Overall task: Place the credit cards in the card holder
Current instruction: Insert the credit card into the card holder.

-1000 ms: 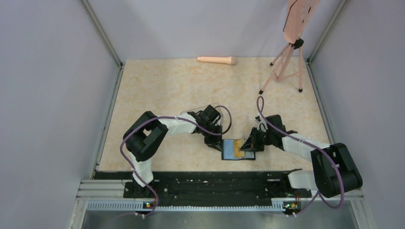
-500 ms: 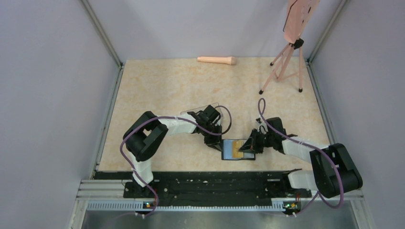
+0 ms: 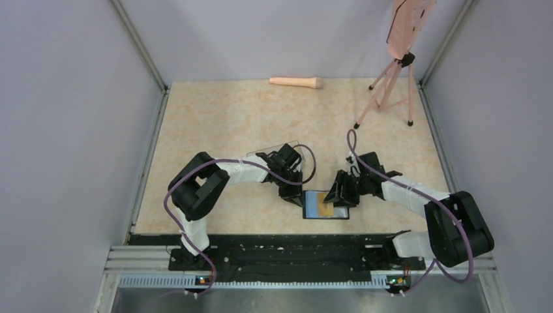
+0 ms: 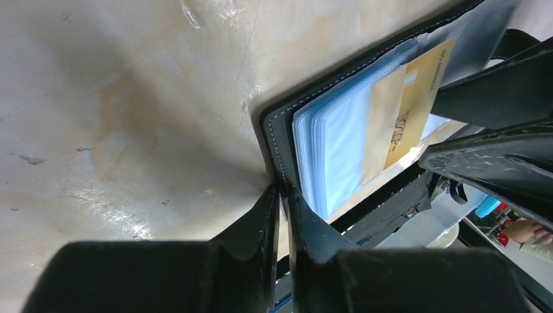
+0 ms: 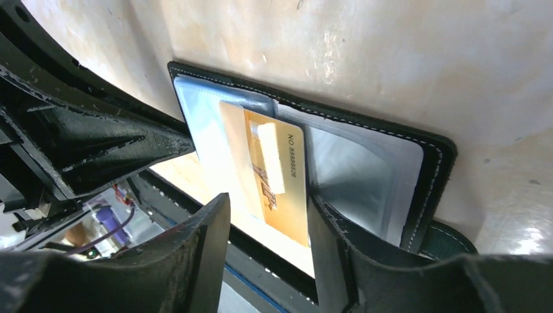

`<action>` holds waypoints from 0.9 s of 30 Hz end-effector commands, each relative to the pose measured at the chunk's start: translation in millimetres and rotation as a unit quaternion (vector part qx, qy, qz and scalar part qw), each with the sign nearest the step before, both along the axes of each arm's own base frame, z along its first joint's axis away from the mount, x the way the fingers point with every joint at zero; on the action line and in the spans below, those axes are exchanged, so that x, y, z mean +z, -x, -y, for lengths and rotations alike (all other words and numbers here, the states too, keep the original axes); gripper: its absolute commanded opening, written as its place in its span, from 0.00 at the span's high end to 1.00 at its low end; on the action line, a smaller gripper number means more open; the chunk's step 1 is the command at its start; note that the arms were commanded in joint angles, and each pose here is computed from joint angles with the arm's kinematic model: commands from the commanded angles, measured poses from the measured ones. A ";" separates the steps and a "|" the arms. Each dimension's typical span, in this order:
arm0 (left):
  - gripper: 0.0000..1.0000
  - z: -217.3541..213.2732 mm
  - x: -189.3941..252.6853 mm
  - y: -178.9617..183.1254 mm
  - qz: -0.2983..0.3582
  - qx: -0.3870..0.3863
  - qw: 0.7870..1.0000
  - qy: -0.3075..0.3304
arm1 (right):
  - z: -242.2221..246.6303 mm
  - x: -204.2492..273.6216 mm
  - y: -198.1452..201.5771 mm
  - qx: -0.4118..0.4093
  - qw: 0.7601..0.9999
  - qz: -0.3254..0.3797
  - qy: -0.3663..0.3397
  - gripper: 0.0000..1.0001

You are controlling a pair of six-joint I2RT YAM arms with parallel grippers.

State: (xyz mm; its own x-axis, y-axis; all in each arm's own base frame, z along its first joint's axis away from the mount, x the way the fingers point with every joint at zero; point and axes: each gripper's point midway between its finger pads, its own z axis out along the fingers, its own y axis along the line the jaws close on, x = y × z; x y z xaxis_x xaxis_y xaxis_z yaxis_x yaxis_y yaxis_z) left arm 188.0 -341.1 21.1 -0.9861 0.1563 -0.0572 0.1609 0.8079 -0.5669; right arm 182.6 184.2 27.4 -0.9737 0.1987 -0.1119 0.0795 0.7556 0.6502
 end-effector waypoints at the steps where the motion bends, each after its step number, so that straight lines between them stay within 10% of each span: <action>1: 0.85 -7.7 -5.4 4.4 -0.001 0.004 1.000 -0.022 | 11.5 5.0 -7.0 0.006 0.998 0.008 0.059 0.49; 10: 0.85 -5.0 -6.5 4.4 -0.007 0.008 1.000 -0.018 | -7.3 -0.2 -5.1 0.044 0.999 0.000 0.032 0.48; 27: 0.86 -15.4 4.6 -1.7 0.019 0.022 0.999 -0.039 | -74.8 11.5 -12.3 0.113 0.993 0.004 -0.028 0.82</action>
State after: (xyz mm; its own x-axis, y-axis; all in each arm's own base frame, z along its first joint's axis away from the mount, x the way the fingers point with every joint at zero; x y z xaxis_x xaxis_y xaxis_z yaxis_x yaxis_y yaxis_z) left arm 187.1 -332.8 20.8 -0.9920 0.1218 -0.0337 0.1209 0.8367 -0.5342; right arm 180.3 219.1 21.7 -0.9983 0.0367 -0.0459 0.0008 0.7893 0.6140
